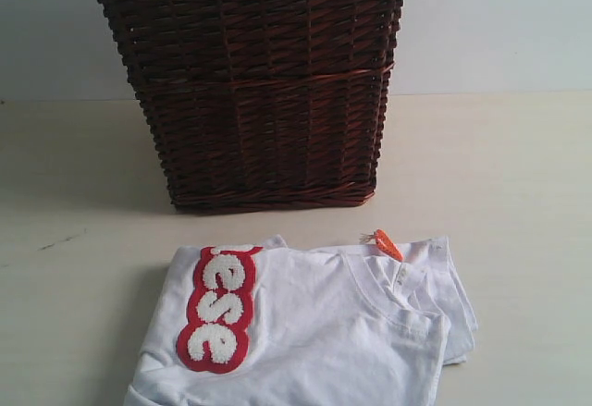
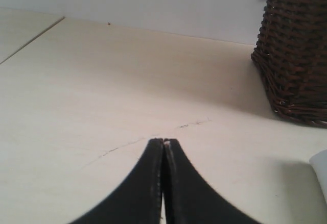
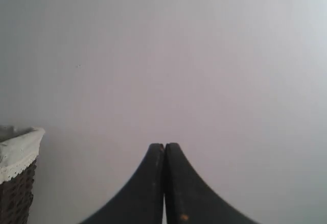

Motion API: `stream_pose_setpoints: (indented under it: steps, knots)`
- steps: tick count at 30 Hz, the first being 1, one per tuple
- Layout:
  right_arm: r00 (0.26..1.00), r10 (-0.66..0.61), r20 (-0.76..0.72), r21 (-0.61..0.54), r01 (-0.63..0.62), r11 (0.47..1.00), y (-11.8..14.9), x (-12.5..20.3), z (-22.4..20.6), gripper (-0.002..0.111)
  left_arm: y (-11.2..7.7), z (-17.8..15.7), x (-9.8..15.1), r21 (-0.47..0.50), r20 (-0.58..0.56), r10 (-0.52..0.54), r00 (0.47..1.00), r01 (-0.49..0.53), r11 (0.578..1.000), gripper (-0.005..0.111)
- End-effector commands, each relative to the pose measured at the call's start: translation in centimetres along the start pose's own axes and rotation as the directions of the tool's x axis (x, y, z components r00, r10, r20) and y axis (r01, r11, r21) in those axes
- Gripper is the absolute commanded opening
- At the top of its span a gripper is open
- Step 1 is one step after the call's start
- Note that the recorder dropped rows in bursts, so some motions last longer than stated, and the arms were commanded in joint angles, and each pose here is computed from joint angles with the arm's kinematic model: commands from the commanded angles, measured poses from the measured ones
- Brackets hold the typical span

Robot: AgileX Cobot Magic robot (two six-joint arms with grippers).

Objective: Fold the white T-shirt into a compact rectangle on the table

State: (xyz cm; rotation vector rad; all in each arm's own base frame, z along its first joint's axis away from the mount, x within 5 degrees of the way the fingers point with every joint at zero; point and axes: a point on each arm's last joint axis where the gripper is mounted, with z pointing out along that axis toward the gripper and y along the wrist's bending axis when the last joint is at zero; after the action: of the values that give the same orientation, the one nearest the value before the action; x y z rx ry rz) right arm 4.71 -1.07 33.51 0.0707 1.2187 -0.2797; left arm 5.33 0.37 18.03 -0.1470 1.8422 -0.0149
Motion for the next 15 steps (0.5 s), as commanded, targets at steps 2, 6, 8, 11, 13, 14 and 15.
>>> stream_pose_setpoints:
  steps: [2, 6, 8, 11, 13, 14, 15]
  knots:
    - [0.994, 0.109, -0.029, 0.007, -0.109, 0.994, 0.4, 4.2, -1.9, 0.000, 0.0, 0.0, -0.1, -0.001, 0.012, 0.002, 1.000, -0.002, 1.000, 0.000]
    - [0.973, 0.205, -0.105, 0.018, -0.205, 0.979, 0.7, 7.7, -2.6, 0.000, 0.0, 0.0, -0.1, -0.001, 0.012, 0.004, 1.000, -0.004, 1.000, 0.000]
    - [0.965, 0.207, -0.164, 0.024, -0.206, 0.978, 0.9, 9.6, -2.9, 0.000, 0.0, 0.0, -0.1, -0.001, 0.012, 0.004, 1.000, -0.004, 1.000, 0.000]
    - [0.961, 0.180, -0.211, 0.022, -0.180, 0.983, 1.1, 11.2, -3.2, 0.000, 0.0, 0.0, -0.1, -0.001, 0.012, 0.004, 1.000, -0.004, 1.000, 0.000]
    - [0.939, 0.172, -0.299, 0.021, -0.173, 0.985, 1.3, 12.0, -3.4, 0.000, 0.0, 0.0, -0.1, -0.001, 0.012, 0.004, 1.000, -0.004, 1.000, 0.000]
    - [0.930, 0.166, -0.327, 0.020, -0.169, 0.985, 1.3, 12.2, -3.5, 0.000, 0.0, 0.0, -0.1, -0.001, 0.012, 0.004, 1.000, -0.004, 1.000, 0.000]
    - [0.925, 0.159, -0.347, 0.018, -0.162, 0.987, 1.3, 12.4, -3.5, 0.000, 0.0, 0.0, -0.1, -0.001, 0.012, 0.004, 1.000, -0.004, 1.000, 0.000]
